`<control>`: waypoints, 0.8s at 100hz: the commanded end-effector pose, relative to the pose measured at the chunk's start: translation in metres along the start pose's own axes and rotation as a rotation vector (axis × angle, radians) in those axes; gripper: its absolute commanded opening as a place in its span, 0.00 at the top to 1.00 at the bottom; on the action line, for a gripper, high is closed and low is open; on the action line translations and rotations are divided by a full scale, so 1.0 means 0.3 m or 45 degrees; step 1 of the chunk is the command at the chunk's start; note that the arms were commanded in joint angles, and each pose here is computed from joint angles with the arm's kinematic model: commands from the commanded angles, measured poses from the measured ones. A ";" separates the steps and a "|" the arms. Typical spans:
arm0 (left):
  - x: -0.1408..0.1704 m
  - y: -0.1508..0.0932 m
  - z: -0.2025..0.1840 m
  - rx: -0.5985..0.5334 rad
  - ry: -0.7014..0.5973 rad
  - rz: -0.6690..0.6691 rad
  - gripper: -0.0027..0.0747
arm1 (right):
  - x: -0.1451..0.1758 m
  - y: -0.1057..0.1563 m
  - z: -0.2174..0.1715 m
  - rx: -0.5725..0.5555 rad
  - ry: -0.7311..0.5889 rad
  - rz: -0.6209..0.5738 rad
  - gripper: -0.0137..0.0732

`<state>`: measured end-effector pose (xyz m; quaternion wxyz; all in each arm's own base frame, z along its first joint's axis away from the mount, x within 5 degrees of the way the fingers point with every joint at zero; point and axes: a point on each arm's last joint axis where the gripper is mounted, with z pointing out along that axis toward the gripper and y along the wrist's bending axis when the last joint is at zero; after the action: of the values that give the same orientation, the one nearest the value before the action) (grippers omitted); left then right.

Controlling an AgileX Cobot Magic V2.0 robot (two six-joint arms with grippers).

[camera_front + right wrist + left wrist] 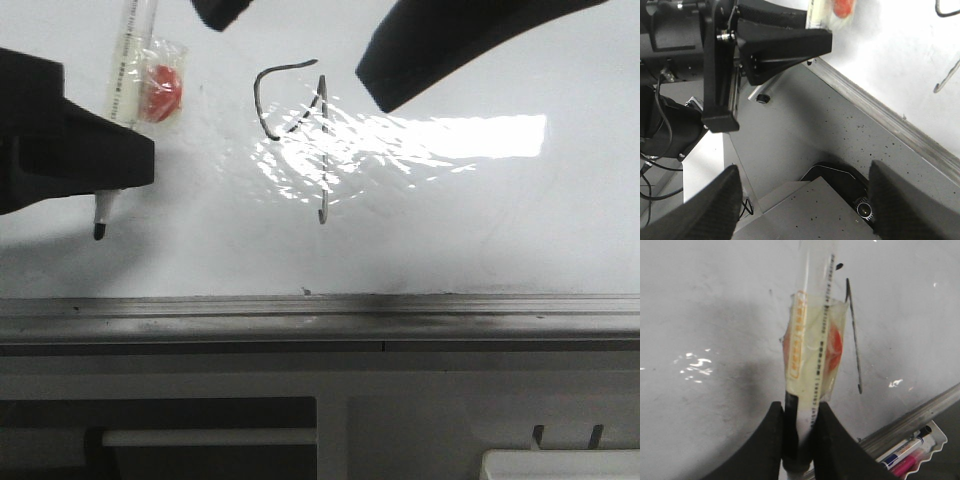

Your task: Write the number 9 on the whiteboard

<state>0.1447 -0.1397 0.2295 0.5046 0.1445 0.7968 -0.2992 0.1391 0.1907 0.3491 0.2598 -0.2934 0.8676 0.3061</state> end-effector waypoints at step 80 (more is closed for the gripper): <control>-0.018 0.029 0.055 -0.126 -0.083 -0.237 0.99 | -0.033 0.020 -0.034 -0.038 -0.099 0.008 0.31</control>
<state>0.1579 -0.1415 0.2134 0.4784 0.0544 0.8250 -0.2960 0.1388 0.1909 0.3492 0.2582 -0.2913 0.8678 0.3087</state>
